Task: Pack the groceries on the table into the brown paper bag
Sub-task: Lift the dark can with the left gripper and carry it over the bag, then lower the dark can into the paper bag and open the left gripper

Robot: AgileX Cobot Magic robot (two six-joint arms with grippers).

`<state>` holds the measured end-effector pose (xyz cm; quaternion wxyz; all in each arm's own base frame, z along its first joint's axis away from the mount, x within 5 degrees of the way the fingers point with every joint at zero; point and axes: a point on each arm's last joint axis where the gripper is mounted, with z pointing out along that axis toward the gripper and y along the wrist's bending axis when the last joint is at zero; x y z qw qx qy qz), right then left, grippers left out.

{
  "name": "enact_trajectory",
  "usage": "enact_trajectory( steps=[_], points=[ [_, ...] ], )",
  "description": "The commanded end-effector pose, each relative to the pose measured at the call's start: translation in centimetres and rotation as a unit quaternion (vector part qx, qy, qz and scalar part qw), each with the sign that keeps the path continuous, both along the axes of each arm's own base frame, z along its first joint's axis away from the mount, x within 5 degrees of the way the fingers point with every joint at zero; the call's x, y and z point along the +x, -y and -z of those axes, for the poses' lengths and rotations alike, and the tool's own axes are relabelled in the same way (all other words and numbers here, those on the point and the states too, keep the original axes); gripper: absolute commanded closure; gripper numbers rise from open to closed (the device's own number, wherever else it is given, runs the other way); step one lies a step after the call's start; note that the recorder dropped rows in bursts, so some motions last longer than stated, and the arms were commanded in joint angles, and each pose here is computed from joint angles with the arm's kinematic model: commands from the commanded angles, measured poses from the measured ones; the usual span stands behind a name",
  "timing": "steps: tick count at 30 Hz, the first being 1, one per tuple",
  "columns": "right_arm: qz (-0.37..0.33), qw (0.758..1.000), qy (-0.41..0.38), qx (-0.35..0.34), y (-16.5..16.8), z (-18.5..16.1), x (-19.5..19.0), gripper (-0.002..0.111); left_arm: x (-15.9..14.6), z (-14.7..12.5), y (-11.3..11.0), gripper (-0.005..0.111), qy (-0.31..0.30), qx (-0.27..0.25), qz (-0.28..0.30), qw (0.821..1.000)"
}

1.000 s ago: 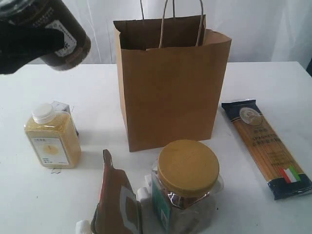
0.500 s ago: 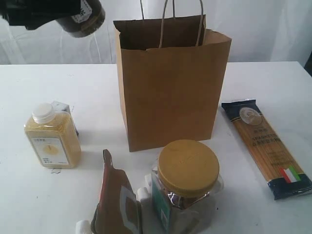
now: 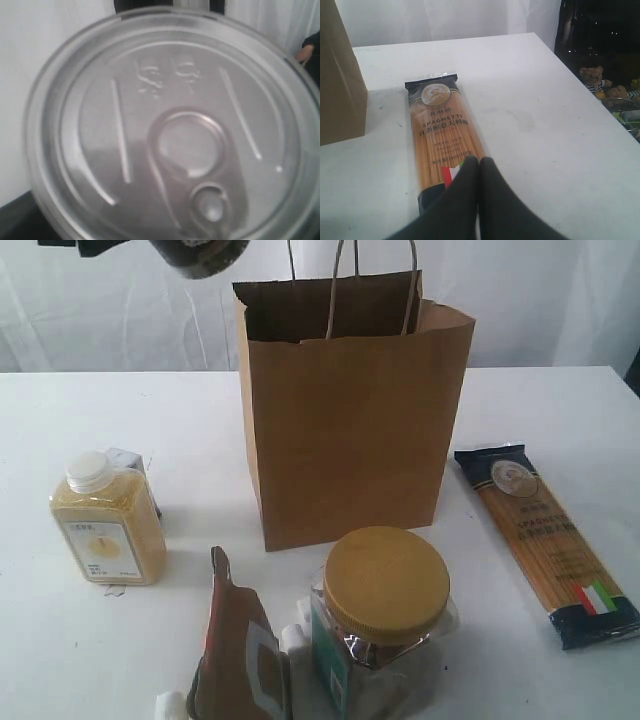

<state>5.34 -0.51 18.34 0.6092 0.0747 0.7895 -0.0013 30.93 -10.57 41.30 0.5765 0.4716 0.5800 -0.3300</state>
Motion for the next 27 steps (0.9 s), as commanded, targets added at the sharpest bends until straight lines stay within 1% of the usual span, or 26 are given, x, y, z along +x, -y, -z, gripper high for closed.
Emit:
enact_trajectory(
  steps=[1, 6, 9, 12, 19, 22, 25, 27],
  points=[
    [0.003, 1.000, 0.002, 0.000, 0.0, 0.1, 0.0, 0.108, 0.2, -1.3, 2.4, 0.107, 0.036, -0.020, 0.051, 0.998],
    [0.003, 1.000, 0.002, 0.000, 0.0, 0.1, 0.0, 0.108, 1.4, -1.6, 4.1, 0.107, 0.046, -0.023, 0.064, 0.997],
    [0.003, 1.000, 0.002, 0.000, 0.0, 0.1, 0.0, 0.108, 2.8, -0.8, 4.7, 0.107, 0.040, -0.017, 0.051, 0.998],
    [0.003, 1.000, 0.002, 0.000, 0.0, 0.1, 0.0, 0.108, 4.1, 0.2, 5.1, 0.107, 0.029, -0.015, 0.050, 0.998],
    [0.003, 1.000, 0.002, 0.000, 0.0, 0.1, 0.0, 0.108, 5.7, 1.9, 5.5, 0.107, 0.014, -0.013, 0.056, 0.998],
    [0.003, 1.000, 0.002, 0.000, 0.0, 0.1, 0.0, 0.108, 6.0, 2.5, 5.7, 0.107, 0.029, -0.005, 0.079, 0.996],
    [0.003, 1.000, 0.002, 0.000, 0.0, 0.1, 0.0, 0.108, 5.9, 3.4, 6.0, 0.107, 0.056, 0.004, 0.123, 0.991],
    [0.003, 1.000, 0.002, 0.000, 0.0, 0.1, 0.0, 0.108, 6.2, 4.2, 6.2, 0.107, 0.054, 0.001, 0.141, 0.988]
  ],
)
